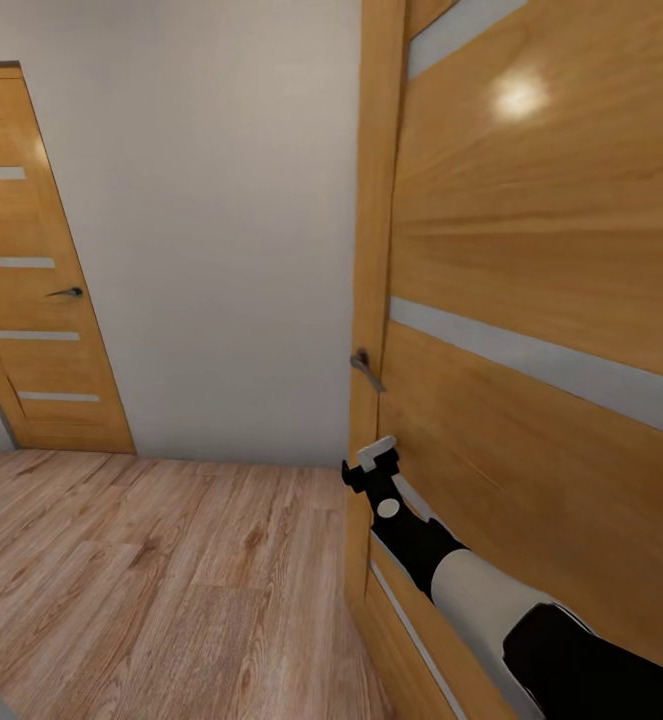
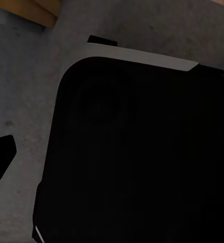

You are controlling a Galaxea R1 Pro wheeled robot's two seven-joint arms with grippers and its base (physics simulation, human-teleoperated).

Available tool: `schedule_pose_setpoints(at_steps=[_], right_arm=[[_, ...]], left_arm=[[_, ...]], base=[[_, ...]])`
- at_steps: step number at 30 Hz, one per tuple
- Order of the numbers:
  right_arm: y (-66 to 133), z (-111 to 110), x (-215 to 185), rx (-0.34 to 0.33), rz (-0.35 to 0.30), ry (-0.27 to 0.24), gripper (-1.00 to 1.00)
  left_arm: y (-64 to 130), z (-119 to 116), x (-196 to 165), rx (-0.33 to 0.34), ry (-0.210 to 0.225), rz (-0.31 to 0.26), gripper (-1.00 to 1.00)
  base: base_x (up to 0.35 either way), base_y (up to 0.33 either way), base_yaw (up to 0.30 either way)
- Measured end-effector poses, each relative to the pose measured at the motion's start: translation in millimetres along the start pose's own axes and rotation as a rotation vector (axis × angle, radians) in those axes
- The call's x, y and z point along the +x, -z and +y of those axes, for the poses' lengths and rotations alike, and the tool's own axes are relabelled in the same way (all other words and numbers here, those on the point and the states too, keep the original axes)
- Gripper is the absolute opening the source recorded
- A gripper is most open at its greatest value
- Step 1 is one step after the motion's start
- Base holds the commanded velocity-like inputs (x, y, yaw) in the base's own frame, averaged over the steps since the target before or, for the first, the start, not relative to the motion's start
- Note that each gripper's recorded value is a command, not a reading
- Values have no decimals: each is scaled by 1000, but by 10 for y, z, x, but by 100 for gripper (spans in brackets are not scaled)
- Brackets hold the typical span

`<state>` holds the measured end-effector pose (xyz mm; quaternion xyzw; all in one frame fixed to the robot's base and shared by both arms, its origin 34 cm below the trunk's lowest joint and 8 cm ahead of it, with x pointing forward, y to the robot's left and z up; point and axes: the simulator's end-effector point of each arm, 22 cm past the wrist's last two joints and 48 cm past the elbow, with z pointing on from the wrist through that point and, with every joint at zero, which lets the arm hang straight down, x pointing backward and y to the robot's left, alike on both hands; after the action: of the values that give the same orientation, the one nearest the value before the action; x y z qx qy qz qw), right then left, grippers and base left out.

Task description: Move the two storage containers from the living room to the garage. In the garage, place one container on the floor and stack the other container on top of it (either order is fine).

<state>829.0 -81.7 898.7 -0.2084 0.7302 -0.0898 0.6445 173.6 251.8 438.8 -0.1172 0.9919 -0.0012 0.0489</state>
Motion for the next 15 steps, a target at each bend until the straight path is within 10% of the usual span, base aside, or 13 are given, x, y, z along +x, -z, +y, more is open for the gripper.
schedule_pose_setpoints(at_steps=[15], right_arm=[[-76, -748, 186, 114, 34, -56, 100]], left_arm=[[0, -2, -1, 0, 0, 0, 100]], base=[[0, 0, 0]])
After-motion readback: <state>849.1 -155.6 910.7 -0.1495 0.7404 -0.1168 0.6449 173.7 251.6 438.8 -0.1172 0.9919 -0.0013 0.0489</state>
